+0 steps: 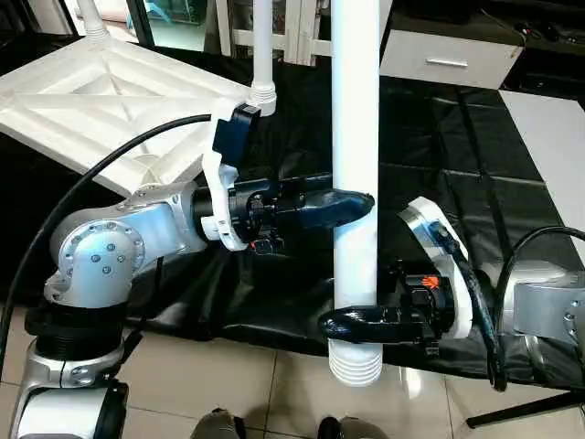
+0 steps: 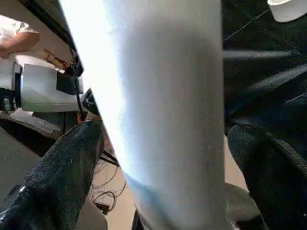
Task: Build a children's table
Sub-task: Pick table leg
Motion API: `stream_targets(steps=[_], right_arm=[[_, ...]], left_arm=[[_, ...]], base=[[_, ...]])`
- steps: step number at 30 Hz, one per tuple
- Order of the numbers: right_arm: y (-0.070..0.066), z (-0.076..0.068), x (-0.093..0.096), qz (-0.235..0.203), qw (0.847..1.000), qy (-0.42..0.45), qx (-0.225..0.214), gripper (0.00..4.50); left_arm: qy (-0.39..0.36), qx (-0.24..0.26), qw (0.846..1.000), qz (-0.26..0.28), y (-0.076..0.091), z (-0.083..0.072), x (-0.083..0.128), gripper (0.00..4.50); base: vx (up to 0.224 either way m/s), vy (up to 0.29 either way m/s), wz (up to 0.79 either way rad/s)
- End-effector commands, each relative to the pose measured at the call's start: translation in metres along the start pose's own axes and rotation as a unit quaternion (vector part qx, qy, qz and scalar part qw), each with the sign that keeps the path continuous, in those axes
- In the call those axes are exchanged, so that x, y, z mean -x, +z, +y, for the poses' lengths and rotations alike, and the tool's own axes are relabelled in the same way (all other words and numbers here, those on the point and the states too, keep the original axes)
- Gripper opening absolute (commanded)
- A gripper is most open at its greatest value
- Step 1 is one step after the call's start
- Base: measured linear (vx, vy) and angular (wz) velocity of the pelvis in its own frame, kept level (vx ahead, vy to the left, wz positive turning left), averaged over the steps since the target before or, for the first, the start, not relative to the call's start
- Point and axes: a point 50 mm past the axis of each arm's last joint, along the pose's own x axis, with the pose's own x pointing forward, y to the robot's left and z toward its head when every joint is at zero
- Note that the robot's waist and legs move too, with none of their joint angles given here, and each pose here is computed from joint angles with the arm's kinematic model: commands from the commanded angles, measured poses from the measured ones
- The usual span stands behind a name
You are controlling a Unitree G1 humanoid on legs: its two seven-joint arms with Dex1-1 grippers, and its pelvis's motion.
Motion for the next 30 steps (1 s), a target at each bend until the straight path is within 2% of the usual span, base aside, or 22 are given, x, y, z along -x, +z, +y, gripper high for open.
stream_targets(steps=[1, 3, 14, 16, 24, 30], right_arm=[[0.0006, 0.0009, -0.0002, 0.001, 1.000, -0.005, 0.009, 4.50], [0.0007, 0.0004, -0.0002, 0.002, 1.000, -0.006, 0.009, 4.50], [0.0005, -0.0001, -0.0009, 0.004, 1.000, -0.006, 0.010, 3.37], [0.0004, -0.0002, -0.0007, 0.005, 1.000, -0.006, 0.010, 3.37], [-0.0001, -0.0007, -0.0003, 0.004, 1.000, -0.008, 0.010, 2.52], [-0.0001, -0.0007, -0.0006, 0.003, 1.000, -0.008, 0.012, 2.15]], left_arm=[[-0.018, -0.016, 1.000, 0.013, 0.0033, -0.0053, -0.0062, 1.77], [-0.021, -0.016, 1.000, 0.015, 0.0029, -0.0060, -0.0063, 1.77], [-0.020, -0.019, 0.999, 0.017, 0.0035, -0.0052, -0.0060, 1.77], [-0.019, -0.020, 0.999, 0.018, 0.0038, -0.0051, -0.0055, 1.77], [-0.018, -0.021, 0.999, 0.018, 0.0042, -0.0050, -0.0050, 1.77], [-0.017, -0.023, 0.999, 0.018, 0.0044, -0.0048, -0.0049, 1.77]], base=[[0.000, 0.000, 0.00], [0.000, 0.000, 0.00], [0.000, 0.000, 0.00], [0.000, 0.000, 0.00], [0.000, 0.000, 0.00], [0.000, 0.000, 0.00]])
